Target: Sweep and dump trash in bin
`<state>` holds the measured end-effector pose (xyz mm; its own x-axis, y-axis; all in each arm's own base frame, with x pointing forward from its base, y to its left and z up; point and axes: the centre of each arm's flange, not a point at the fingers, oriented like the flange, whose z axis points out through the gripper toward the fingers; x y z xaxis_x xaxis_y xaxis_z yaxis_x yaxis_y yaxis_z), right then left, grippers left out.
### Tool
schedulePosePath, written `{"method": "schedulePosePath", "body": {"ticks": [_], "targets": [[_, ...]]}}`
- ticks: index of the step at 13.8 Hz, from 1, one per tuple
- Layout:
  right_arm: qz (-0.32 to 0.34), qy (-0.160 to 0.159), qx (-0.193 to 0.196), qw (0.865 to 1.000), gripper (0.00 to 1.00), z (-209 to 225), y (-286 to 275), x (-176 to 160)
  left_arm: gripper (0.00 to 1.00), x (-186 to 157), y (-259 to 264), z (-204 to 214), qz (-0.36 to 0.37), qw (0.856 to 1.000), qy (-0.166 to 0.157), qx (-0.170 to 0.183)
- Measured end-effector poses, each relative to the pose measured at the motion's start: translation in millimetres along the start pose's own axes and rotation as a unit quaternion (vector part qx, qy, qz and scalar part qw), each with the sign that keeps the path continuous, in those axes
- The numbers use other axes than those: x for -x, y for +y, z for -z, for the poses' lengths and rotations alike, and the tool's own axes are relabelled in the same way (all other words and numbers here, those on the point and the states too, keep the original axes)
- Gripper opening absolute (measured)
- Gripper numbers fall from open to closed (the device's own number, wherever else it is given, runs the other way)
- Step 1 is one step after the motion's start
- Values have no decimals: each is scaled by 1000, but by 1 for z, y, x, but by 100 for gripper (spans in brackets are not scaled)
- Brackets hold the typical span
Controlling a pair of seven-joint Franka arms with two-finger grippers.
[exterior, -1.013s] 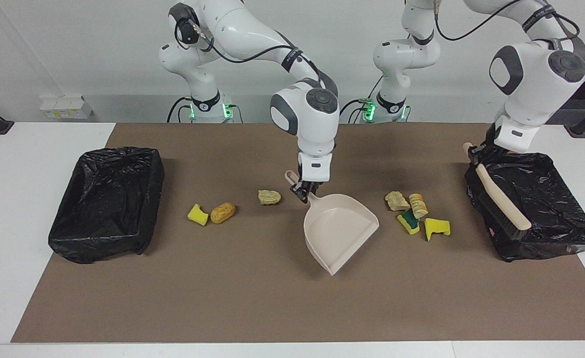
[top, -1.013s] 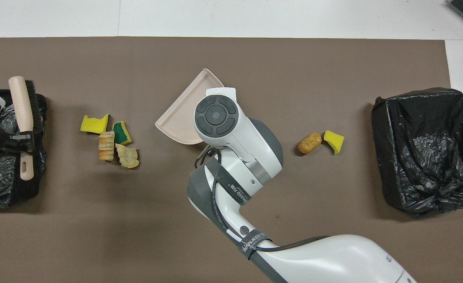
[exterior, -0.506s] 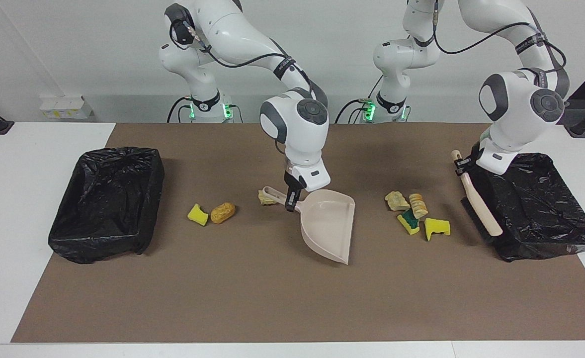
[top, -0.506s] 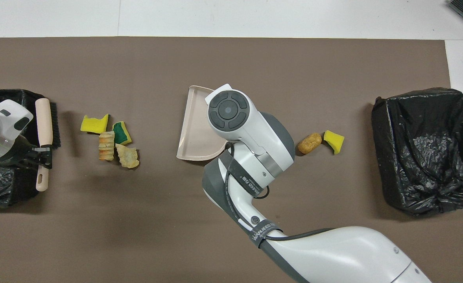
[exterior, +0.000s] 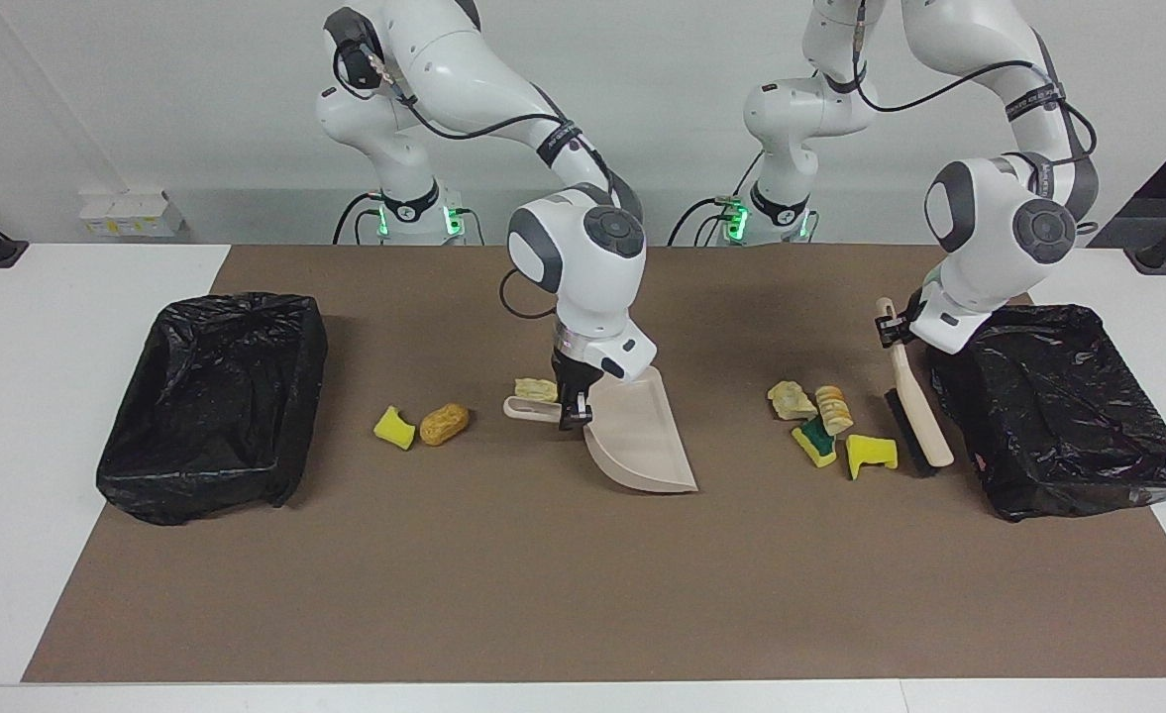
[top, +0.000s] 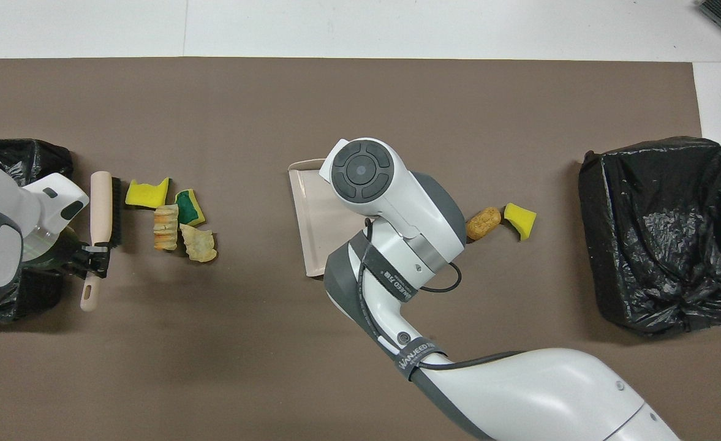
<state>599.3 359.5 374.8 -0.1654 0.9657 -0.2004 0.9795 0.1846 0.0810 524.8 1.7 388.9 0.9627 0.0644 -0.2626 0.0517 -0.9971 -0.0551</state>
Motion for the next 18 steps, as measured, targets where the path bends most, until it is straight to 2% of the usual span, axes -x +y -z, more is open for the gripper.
{"method": "schedulePosePath", "body": {"ticks": [4, 7, 11, 15, 18], "targets": [[9, -6, 4, 1000, 31, -4, -2, -3, 26, 10, 41, -8, -29, 1000, 9, 3], [18, -1, 12, 1000, 31, -11, -2, -3, 26, 22, 70, -11, -12, 1000, 12, 18], [21, 1, 13, 1000, 31, -19, -4, -4, 26, 37, 138, -14, 2, 999, 28, 37], [17, 5, 9, 1000, 31, -20, -6, -5, 26, 52, 187, -20, -8, 996, 33, 80], [9, 5, 5, 1000, 31, -22, -7, -5, 26, 69, 236, -16, -12, 992, 50, 115]]}}
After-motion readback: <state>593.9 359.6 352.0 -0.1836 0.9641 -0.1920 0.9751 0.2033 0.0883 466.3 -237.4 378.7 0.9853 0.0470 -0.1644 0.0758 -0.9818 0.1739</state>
